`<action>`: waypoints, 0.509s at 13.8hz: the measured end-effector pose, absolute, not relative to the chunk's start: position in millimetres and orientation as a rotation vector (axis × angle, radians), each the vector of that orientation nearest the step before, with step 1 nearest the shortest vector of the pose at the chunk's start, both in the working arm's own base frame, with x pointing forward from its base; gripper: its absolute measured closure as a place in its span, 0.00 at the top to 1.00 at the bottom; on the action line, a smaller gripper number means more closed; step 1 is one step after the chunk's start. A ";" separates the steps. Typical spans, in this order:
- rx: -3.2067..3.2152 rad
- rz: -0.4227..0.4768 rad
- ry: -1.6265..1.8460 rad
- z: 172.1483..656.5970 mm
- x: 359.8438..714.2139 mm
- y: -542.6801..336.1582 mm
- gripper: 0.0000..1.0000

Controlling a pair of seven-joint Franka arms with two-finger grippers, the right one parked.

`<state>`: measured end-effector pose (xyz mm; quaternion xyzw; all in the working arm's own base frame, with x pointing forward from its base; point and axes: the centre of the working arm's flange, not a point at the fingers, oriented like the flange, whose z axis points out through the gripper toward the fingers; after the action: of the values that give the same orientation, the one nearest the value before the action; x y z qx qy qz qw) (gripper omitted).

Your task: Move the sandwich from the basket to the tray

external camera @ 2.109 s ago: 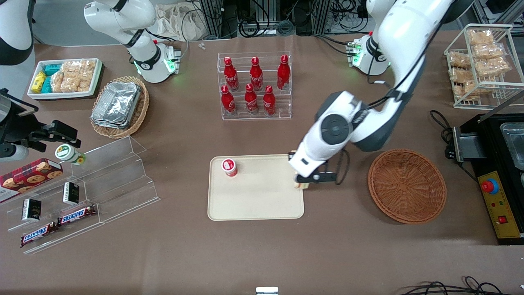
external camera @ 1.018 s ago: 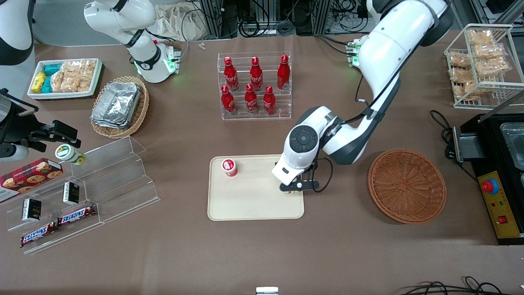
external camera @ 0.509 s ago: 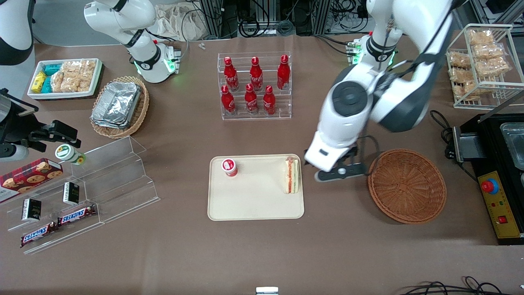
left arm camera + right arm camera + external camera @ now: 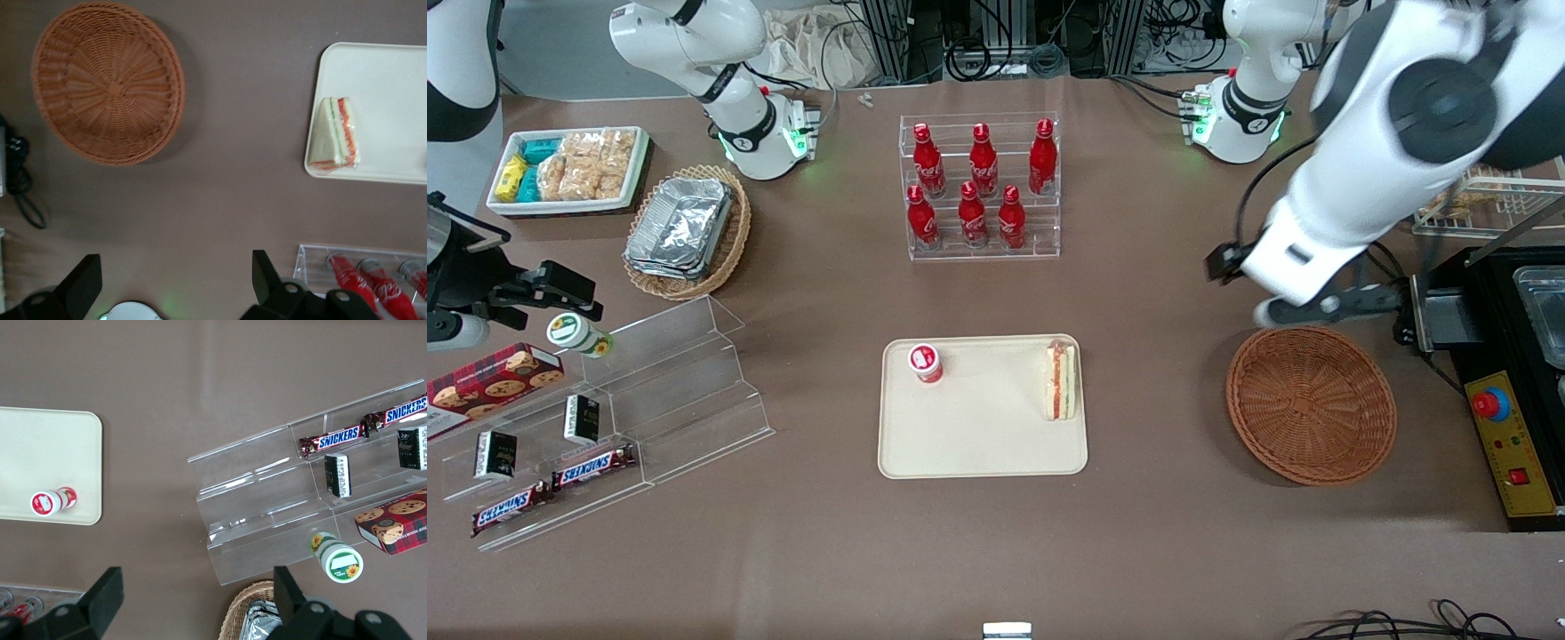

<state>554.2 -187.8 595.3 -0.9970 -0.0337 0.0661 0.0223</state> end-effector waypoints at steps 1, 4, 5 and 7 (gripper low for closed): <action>-3.112 0.219 -0.083 609.8 548.1 -166.6 1.00; -3.149 0.220 -0.011 642.8 528.7 -91.9 1.00; -3.152 0.213 -0.007 647.7 522.7 -76.4 1.00; -3.152 0.207 0.005 650.0 517.1 -71.7 1.00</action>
<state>517.1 -71.7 650.0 -0.9978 0.0017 0.0657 -0.0087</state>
